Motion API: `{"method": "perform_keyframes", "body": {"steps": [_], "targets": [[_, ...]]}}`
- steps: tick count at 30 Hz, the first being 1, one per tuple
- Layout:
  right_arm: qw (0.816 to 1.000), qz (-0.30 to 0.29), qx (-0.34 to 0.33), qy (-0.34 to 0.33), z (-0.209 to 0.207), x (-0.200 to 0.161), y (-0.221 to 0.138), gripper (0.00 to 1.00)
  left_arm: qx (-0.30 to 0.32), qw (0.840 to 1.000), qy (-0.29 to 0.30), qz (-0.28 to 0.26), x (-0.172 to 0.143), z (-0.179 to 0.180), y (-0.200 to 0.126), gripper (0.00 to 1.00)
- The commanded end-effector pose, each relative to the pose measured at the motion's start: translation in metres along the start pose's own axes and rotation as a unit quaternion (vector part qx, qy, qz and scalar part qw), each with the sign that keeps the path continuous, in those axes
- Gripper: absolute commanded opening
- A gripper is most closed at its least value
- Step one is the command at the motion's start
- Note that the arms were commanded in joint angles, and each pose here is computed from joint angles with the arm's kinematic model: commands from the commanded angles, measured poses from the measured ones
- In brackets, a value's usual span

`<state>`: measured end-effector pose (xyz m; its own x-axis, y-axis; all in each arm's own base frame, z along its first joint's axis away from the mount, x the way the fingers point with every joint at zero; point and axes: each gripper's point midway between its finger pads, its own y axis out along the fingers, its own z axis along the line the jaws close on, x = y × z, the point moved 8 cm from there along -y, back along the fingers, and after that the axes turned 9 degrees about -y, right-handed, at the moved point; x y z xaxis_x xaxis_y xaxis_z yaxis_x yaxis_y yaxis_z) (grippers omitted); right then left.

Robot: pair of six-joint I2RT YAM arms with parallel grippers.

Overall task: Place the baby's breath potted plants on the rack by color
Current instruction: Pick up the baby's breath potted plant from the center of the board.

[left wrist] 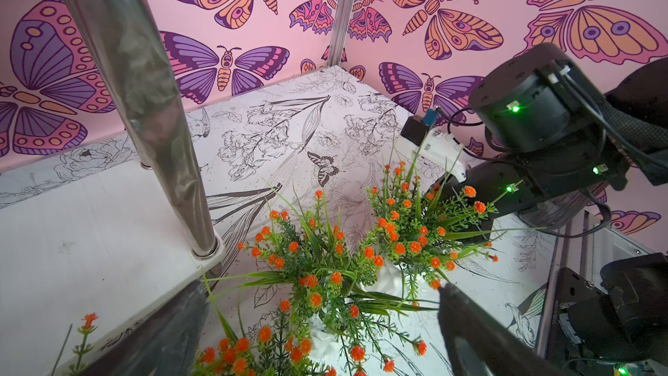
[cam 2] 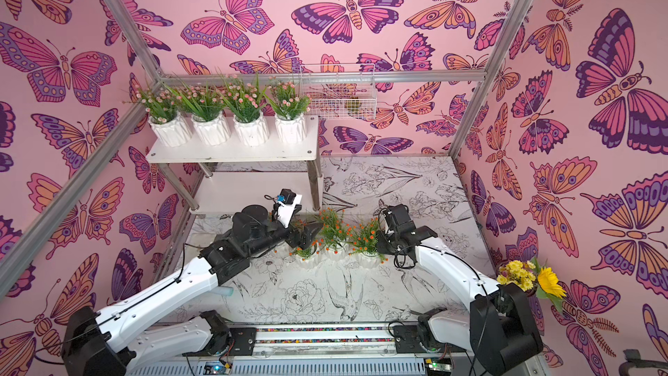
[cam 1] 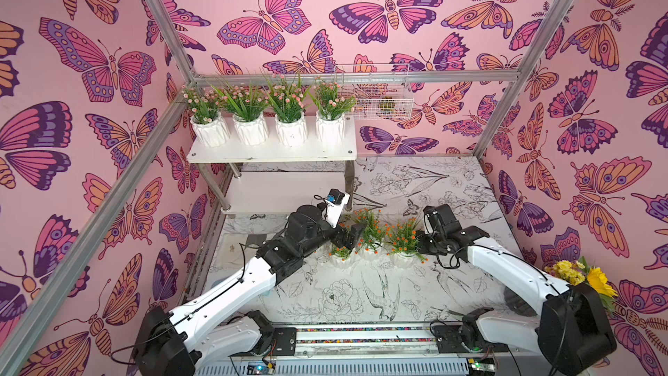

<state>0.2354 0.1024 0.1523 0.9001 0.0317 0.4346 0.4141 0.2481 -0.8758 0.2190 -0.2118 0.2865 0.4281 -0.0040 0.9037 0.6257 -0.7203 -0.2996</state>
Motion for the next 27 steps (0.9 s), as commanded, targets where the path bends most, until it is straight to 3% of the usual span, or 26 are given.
{"method": "perform_keyframes", "body": {"steps": [1, 13, 27], "targets": [[0.999, 0.016, -0.031, -0.006, -0.005, -0.005, 0.004, 0.18, -0.010, 1.000, 0.001, 0.001, -0.001, -0.003, 0.000, 1.00], [0.999, 0.020, -0.031, -0.012, -0.006, -0.007, 0.002, 0.05, -0.021, 1.000, -0.010, 0.008, -0.004, -0.004, 0.000, 1.00], [0.999, -0.017, -0.010, -0.026, 0.003, 0.003, -0.052, 0.01, -0.077, 0.996, 0.021, 0.031, -0.020, -0.029, 0.018, 1.00]]}}
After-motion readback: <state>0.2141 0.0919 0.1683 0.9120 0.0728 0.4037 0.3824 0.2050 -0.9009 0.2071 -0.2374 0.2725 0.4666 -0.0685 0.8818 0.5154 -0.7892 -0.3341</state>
